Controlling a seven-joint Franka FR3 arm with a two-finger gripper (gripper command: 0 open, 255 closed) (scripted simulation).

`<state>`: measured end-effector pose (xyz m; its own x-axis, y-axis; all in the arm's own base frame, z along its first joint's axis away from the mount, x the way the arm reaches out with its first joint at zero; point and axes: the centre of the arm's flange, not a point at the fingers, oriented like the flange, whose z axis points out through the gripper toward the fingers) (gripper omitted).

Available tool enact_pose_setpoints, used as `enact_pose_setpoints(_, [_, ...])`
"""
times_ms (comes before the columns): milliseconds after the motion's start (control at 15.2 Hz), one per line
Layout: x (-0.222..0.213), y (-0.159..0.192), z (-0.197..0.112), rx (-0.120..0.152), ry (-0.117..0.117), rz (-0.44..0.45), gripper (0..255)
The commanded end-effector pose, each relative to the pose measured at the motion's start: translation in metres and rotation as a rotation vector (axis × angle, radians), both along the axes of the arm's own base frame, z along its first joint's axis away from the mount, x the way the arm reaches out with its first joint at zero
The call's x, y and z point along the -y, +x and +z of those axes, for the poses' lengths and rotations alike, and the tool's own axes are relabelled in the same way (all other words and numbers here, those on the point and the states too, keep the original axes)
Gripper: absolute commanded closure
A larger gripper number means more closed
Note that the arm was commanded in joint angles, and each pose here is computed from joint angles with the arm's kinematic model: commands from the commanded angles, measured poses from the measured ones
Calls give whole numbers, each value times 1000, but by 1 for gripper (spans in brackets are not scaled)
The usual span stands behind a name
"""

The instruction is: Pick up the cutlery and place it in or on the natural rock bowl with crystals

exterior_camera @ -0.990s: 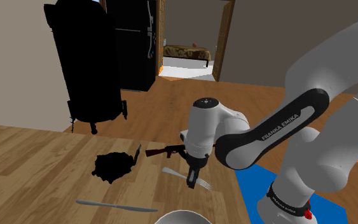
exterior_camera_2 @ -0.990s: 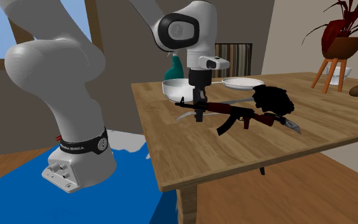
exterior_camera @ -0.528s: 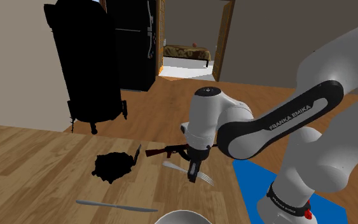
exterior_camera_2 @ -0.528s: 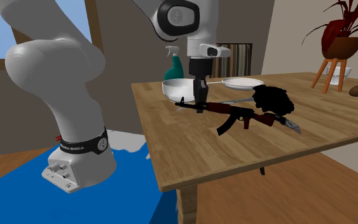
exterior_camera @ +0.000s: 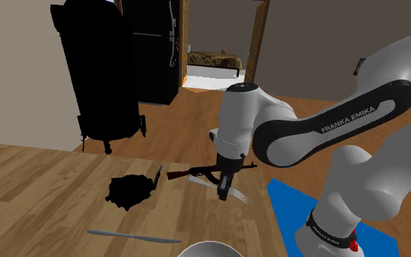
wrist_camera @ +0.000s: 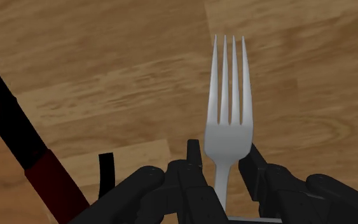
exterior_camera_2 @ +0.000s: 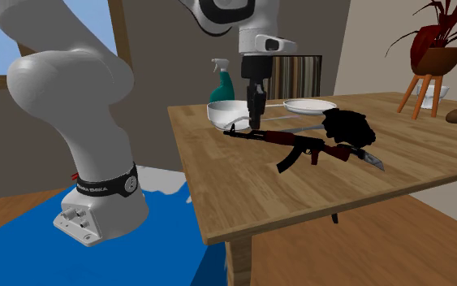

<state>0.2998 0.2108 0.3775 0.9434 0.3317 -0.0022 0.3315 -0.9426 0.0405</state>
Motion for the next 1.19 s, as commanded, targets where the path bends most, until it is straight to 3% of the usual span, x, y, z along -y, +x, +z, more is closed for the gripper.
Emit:
enact_pose_setpoints(0, [-1,1,12,0,0,0,255])
enact_pose_setpoints(1122, [-9,11,92,0,0,0,255])
